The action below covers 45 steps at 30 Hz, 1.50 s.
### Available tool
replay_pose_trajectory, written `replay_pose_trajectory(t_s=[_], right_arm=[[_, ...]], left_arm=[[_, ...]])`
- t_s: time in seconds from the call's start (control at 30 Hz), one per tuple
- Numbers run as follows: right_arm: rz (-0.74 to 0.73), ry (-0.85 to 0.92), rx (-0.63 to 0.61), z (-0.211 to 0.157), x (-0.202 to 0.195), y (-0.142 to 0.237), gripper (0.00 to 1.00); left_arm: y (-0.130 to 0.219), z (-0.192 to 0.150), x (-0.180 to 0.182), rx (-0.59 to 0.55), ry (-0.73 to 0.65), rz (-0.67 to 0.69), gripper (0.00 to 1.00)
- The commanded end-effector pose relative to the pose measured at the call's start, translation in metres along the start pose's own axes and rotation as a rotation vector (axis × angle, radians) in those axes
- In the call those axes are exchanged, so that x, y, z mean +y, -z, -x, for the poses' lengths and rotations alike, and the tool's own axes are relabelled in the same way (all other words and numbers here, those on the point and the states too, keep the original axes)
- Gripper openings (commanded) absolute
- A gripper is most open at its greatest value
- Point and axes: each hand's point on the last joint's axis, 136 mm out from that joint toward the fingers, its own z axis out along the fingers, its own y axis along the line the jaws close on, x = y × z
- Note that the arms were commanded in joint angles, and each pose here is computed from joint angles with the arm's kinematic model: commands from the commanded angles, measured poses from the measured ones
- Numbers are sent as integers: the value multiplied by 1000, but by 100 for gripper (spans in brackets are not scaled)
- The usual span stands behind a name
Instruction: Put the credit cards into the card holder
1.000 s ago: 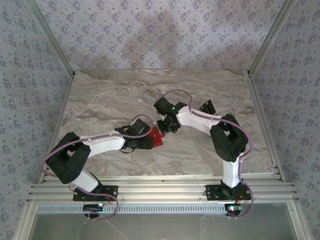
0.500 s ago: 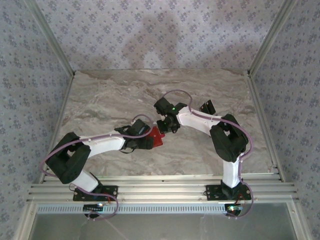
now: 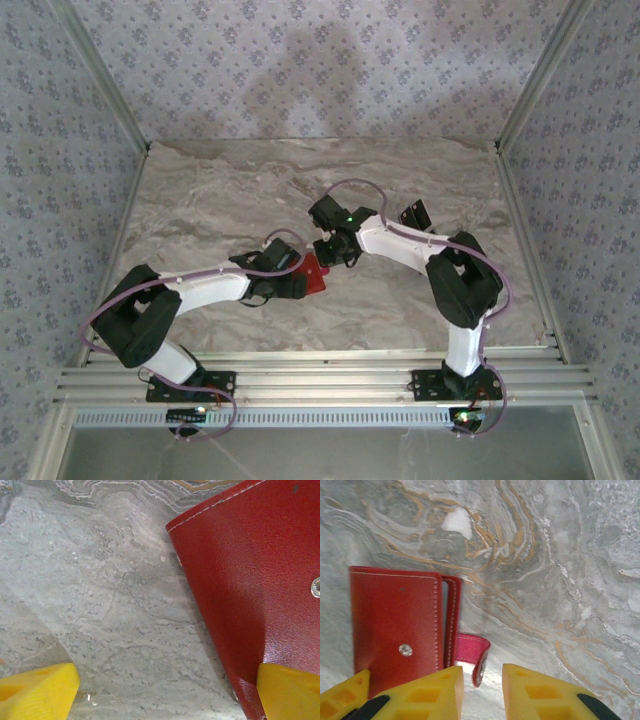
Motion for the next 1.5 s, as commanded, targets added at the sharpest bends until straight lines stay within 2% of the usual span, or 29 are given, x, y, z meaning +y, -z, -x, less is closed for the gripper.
replay_pose_trajectory(t_s=[0.0,0.53,1.07,1.27,1.47], right_arm=[[1,-1,-38,7,5,17,28],[-10,-9,50,-4,1,-13,27],[-14,-20,55,-4,-5,-15,10],[-4,-20,62,-5,-5,-17,0],[51,-30,57,-6,1,-15,0]], left_arm=[[-11,-38,43,119,-29,168,93],[-11,-37,41,118,-31,166,92],[-13,-39,42,120,-30,166,92],[-12,-39,42,119,-29,164,92],[-12,-39,43,118,-29,167,92]])
